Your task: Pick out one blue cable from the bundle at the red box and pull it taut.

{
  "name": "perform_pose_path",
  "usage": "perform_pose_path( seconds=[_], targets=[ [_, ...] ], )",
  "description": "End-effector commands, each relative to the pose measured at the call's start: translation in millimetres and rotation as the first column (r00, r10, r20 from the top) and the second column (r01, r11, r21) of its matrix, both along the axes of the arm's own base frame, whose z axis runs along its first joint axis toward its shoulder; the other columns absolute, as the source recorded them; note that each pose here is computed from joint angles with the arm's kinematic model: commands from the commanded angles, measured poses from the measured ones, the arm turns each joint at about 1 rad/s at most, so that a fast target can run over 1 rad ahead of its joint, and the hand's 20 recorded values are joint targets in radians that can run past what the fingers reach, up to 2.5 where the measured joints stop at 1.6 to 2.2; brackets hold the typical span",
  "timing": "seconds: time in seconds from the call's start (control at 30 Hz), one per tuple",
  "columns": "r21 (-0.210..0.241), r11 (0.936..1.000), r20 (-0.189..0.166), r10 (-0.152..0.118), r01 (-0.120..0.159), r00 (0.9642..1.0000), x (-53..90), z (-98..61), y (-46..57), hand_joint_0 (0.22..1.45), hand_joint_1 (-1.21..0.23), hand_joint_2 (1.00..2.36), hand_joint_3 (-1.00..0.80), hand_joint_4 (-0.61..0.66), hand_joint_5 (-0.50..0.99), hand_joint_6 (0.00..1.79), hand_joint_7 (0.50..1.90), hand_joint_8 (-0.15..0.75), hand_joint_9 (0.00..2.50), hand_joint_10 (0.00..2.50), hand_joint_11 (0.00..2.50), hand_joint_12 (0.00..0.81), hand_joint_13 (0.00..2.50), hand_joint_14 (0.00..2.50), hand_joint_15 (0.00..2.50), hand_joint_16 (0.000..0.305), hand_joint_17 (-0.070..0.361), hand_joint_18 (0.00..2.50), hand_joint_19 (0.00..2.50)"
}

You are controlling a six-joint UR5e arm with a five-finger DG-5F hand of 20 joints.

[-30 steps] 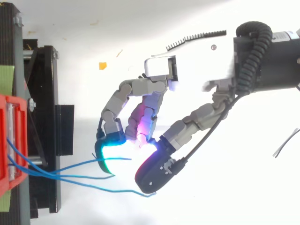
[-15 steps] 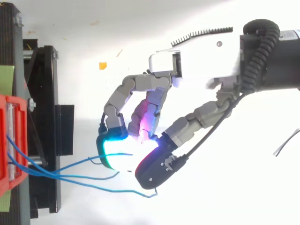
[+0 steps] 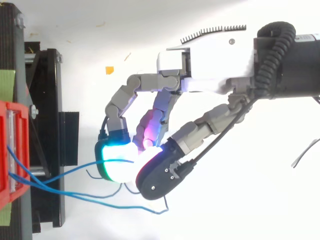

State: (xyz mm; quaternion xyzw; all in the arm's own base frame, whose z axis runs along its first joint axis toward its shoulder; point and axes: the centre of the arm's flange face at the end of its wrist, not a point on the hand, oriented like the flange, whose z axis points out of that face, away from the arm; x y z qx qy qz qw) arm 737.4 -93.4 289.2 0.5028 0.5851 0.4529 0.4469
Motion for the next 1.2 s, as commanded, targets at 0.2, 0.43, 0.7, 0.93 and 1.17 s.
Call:
perform_pose_path(
  seconds=[0.2,0.43,0.7,0.93,1.17],
  targets=[
    [0.153,0.9882,0.04,-0.019,0.013,0.999,-0.8,-27.0,9.0,0.72,-0.84,1.02,-0.25,-0.17,-0.09,0.97,0.86,0.257,1.13,0.03,0.77,0.295,0.92,0.02,0.48,0.042,0.094,0.79,0.77],
    [0.165,0.9863,0.088,-0.026,0.011,0.9958,3.0,-27.9,8.8,0.72,-0.84,1.02,-0.25,-0.17,-0.09,0.97,0.86,0.26,1.12,0.03,0.76,0.3,0.92,0.02,0.48,0.042,0.094,0.79,0.77],
    [0.152,0.9884,0.09,-0.019,0.005,0.9958,2.9,-28.4,10.2,0.72,-0.84,1.02,-0.25,-0.17,-0.09,0.97,0.86,0.256,1.12,0.02,0.76,0.305,0.91,0.02,0.47,0.042,0.095,0.77,0.78],
    [0.114,0.9935,0.094,-0.012,0.001,0.9955,2.9,-28.4,10.2,0.72,-0.84,1.01,-0.25,-0.17,-0.09,0.98,0.85,0.26,1.11,0.03,0.75,0.309,0.9,0.02,0.47,0.043,0.096,0.76,0.78],
    [0.103,0.9946,0.095,-0.008,-0.001,0.9955,2.9,-28.4,10.4,0.69,-0.81,1.01,-0.34,-0.13,-0.1,0.97,0.79,0.259,1.1,0.03,0.75,0.316,0.89,0.02,0.48,0.044,0.1,0.75,0.8]
  ],
)
